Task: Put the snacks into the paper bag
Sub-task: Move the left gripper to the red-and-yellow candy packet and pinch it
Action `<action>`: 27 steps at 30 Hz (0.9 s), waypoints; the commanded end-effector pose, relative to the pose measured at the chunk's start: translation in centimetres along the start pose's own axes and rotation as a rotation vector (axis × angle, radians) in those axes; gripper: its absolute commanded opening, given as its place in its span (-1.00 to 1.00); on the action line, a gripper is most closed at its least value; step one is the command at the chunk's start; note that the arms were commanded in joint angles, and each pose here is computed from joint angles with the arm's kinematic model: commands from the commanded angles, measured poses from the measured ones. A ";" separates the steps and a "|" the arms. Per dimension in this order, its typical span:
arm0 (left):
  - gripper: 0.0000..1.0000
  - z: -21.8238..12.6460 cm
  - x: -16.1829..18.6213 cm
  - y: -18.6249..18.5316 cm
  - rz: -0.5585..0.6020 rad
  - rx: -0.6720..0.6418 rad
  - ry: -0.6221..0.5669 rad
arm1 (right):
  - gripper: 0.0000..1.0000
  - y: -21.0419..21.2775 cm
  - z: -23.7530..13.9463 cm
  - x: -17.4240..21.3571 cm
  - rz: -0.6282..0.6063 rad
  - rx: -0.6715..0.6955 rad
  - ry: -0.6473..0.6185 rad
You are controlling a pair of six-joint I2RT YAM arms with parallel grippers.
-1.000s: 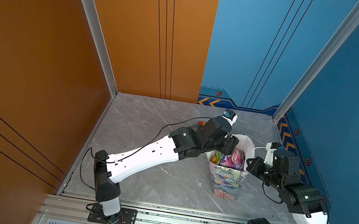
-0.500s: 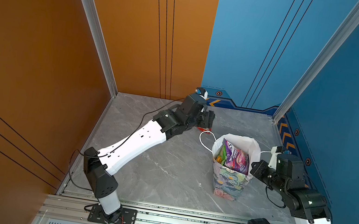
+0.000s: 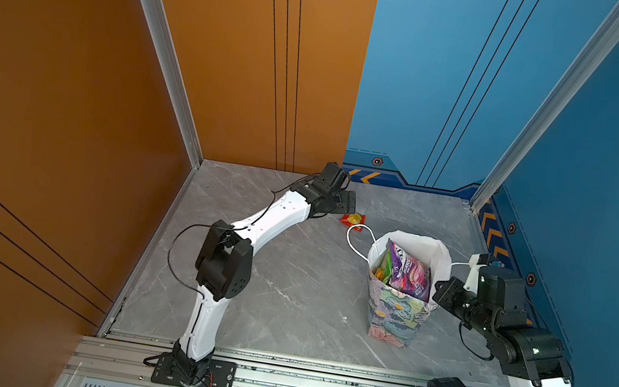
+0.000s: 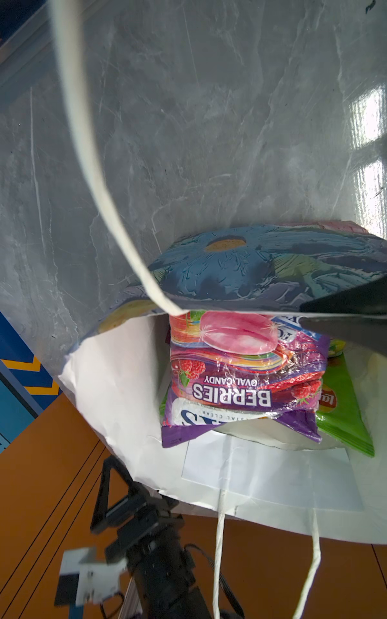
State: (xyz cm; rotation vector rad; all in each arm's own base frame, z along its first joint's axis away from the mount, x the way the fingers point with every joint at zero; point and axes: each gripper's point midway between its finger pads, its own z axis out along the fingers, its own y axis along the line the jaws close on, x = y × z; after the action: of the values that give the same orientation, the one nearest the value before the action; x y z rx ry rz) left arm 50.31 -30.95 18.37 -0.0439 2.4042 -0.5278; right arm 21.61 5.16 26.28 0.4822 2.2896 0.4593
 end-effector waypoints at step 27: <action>0.75 14.3 5.1 0.2 -0.045 0.090 0.198 | -1.00 0.8 1.1 -1.2 0.002 -0.019 -0.022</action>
State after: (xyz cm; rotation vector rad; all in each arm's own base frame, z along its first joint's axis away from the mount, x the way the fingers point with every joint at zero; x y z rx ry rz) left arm 56.21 -35.07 6.08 -0.0390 2.5426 -0.6302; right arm 22.44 5.64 26.07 0.4799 2.3018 0.4771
